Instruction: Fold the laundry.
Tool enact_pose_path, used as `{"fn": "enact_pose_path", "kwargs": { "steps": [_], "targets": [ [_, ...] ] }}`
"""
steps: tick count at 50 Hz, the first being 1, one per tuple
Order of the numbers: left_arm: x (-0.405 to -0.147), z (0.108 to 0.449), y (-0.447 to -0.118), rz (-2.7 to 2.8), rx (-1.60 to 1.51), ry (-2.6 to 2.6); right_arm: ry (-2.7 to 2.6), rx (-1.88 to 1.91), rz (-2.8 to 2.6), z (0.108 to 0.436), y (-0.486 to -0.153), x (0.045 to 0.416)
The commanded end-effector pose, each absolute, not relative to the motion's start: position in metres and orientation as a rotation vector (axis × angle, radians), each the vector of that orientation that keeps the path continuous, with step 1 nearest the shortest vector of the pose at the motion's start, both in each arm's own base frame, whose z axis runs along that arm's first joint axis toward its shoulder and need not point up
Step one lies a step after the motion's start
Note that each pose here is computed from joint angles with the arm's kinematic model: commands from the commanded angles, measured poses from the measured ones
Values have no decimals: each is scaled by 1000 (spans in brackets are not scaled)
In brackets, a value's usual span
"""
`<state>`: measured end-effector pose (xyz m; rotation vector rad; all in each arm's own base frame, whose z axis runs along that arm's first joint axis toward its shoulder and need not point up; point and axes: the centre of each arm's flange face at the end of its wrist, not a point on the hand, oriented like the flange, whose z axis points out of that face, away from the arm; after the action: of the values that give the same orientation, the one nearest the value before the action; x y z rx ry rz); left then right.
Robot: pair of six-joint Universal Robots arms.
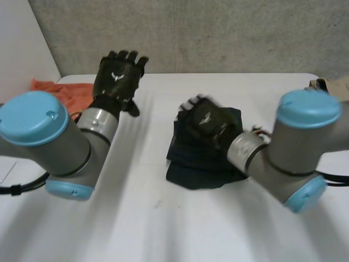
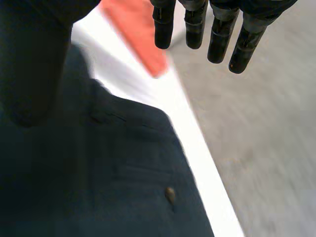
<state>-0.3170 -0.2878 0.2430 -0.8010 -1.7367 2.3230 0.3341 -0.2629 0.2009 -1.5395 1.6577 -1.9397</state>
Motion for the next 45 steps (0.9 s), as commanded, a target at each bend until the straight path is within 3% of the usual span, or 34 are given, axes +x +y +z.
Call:
{"fn": "enact_pose_path", "kwargs": {
  "steps": [1,5,9,13,19,28,34,45],
  "targets": [
    [-356,247,-288,2215,-749,-1654,1878,-722,-1857,256,-293,286],
    [-386,226,-278,2074,-802,-1689,2058,-541,-1734,240,-315,255],
    [-414,191,-266,1889,-931,-1733,2157,-552,-1631,217,-324,257],
    [-426,166,-265,1788,-991,-1787,2216,-570,-1566,197,-335,259],
    [-428,140,-272,1730,-1010,-1887,2256,-586,-1495,173,-347,264],
    [-409,106,-282,1654,-1091,-2097,2344,-830,-1473,136,-351,268],
    [-407,111,-279,1666,-1167,-2099,2404,-987,-1557,133,-354,265],
    [-395,218,-267,1862,-1073,-1929,2218,-1017,-1829,208,-324,279]
  ]
}}
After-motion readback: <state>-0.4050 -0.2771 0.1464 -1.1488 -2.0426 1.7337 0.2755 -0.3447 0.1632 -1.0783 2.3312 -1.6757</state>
